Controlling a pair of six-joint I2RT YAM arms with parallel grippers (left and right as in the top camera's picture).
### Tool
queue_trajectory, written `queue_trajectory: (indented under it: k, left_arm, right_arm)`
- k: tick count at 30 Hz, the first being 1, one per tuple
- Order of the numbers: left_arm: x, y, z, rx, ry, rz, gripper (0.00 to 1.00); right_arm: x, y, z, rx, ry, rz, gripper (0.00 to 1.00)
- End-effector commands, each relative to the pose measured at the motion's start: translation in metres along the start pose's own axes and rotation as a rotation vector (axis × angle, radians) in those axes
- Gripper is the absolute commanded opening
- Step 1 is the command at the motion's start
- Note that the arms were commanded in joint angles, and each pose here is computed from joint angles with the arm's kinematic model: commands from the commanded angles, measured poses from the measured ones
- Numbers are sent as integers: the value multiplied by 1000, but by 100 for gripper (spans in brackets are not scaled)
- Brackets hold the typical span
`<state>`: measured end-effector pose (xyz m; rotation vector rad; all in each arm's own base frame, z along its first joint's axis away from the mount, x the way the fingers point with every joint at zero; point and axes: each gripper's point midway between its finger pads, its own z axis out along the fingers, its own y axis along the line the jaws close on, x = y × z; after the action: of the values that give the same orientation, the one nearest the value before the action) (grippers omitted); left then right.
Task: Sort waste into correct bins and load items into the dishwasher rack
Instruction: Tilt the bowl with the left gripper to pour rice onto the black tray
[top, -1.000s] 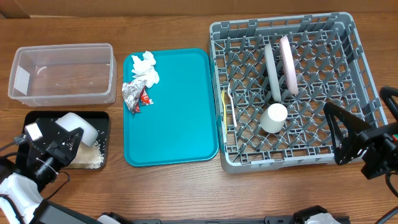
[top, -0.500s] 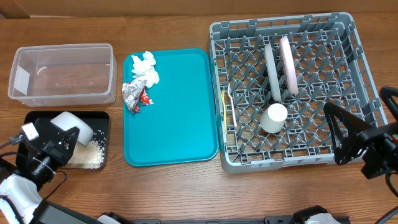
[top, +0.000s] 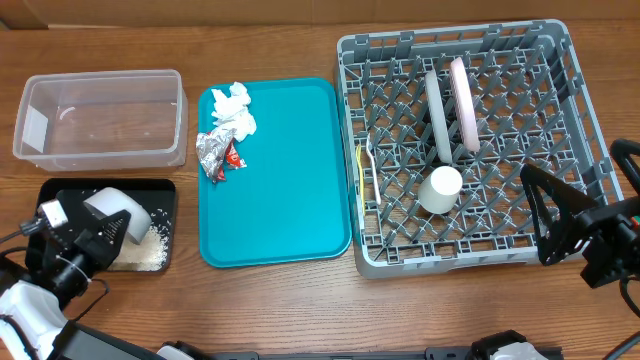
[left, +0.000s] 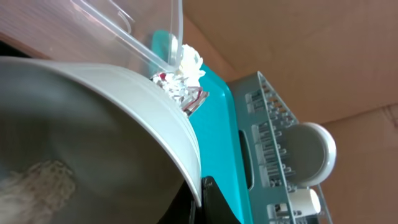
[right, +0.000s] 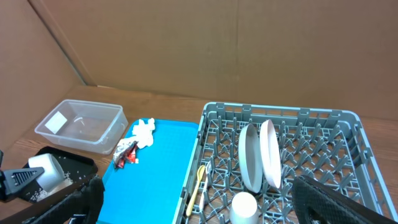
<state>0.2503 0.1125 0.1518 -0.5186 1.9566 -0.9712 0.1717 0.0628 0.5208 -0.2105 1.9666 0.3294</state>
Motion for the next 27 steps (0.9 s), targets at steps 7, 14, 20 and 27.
queue_trajectory:
  k: [7, 14, 20, 27]
  left_arm:
    - [7, -12, -2, 48, -1, -3, 4]
    - [-3, -31, -5, 155, -71, 61, 4]
    - [2, -16, -4, 97, -46, 17, 4]
    - [2, -14, -8, 95, -63, 64, 4]
  right_arm:
    - [-1, -1, 0, 8, -4, 4, 100]
    - [-1, -1, 0, 8, -4, 4, 100]
    - [-1, -1, 0, 8, -4, 4, 100]
    - [-1, -1, 0, 8, -4, 4, 100]
